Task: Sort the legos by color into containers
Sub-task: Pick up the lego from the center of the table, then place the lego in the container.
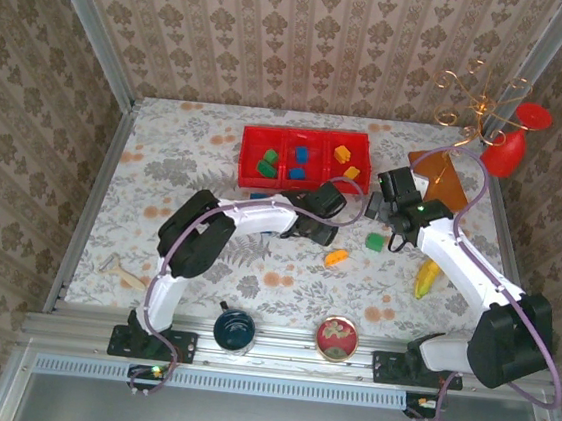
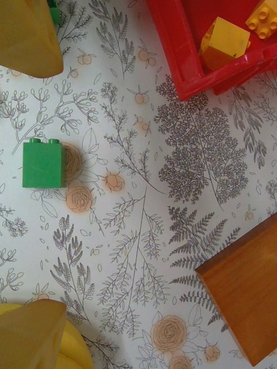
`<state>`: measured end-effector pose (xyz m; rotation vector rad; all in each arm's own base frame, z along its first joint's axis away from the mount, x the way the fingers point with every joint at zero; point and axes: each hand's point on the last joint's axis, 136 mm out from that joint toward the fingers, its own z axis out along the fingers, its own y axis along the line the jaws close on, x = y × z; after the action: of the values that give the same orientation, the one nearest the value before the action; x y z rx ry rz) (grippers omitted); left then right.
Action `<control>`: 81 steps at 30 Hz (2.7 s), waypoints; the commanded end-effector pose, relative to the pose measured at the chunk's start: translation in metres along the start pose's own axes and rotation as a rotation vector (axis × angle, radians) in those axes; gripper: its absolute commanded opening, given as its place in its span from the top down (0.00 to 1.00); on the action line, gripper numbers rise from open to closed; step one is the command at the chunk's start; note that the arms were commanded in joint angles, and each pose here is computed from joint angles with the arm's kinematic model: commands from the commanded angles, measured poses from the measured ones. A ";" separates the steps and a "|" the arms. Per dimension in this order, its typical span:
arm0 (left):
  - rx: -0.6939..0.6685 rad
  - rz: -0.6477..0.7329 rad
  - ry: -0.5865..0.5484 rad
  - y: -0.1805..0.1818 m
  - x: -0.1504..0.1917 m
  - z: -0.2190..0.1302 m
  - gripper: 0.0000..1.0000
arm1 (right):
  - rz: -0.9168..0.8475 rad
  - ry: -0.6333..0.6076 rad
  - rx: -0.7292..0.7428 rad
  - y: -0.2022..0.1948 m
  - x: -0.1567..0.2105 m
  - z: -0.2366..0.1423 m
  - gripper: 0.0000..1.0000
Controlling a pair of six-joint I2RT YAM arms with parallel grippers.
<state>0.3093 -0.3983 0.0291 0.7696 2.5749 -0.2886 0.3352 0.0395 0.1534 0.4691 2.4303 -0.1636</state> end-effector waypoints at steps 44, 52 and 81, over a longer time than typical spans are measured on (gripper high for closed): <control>-0.133 -0.154 -0.368 0.188 -0.061 -0.164 0.74 | 0.059 -0.028 -0.052 0.005 -0.012 -0.014 0.00; -0.111 -0.117 -0.357 0.201 -0.077 -0.148 0.74 | 0.053 -0.008 -0.074 0.013 -0.011 -0.014 0.00; -0.186 -0.231 -0.307 0.244 -0.106 -0.091 0.53 | -0.093 0.079 -0.145 0.082 0.025 -0.005 0.00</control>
<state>0.4855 -0.2186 0.1286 0.3682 2.3809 -0.2177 0.3387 0.1138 0.1338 0.2901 2.5425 -0.0325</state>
